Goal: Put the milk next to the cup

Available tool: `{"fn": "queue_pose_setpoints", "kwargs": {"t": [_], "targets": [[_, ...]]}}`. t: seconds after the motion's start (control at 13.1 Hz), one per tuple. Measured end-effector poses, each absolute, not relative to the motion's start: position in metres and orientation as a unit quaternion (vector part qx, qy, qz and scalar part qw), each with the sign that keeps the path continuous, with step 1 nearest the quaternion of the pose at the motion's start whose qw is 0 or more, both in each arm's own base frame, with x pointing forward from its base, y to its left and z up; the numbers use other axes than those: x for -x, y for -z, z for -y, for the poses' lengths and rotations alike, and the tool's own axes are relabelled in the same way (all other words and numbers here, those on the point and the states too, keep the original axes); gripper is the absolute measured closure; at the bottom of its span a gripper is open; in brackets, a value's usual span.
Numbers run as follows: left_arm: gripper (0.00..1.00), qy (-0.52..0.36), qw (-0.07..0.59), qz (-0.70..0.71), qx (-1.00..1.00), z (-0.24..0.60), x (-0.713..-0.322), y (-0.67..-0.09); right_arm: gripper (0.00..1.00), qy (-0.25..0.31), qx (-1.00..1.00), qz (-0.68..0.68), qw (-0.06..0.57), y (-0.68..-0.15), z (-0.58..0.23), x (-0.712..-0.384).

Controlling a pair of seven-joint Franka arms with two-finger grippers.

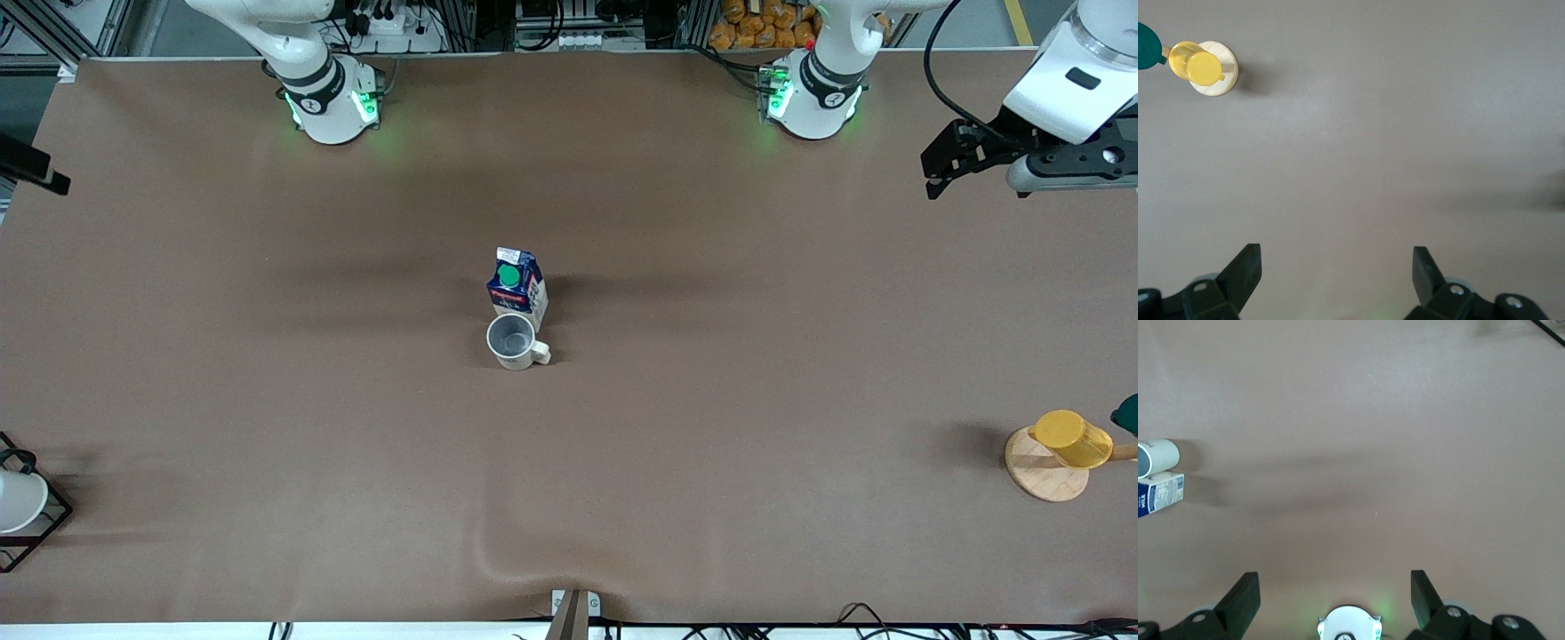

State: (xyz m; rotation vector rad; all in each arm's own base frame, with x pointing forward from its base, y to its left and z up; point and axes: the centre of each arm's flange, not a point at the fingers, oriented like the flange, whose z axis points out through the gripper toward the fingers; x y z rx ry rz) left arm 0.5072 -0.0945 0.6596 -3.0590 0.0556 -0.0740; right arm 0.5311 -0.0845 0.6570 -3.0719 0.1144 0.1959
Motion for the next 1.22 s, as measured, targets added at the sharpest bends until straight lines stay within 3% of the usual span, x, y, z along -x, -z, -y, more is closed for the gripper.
{"fn": "queue_pose_setpoints", "kwargs": {"t": [0.3,1.22], "targets": [[0.0,0.021,0.037,-0.015,0.999,0.091,-0.515,-0.653,0.0,-0.063,0.997,-0.018,0.029,-0.643,0.064,-0.547],[0.0,0.006,-0.004,0.041,0.999,0.037,-0.55,-0.642,0.0,-0.06,0.998,0.015,0.026,-0.644,0.028,-0.551]]}}
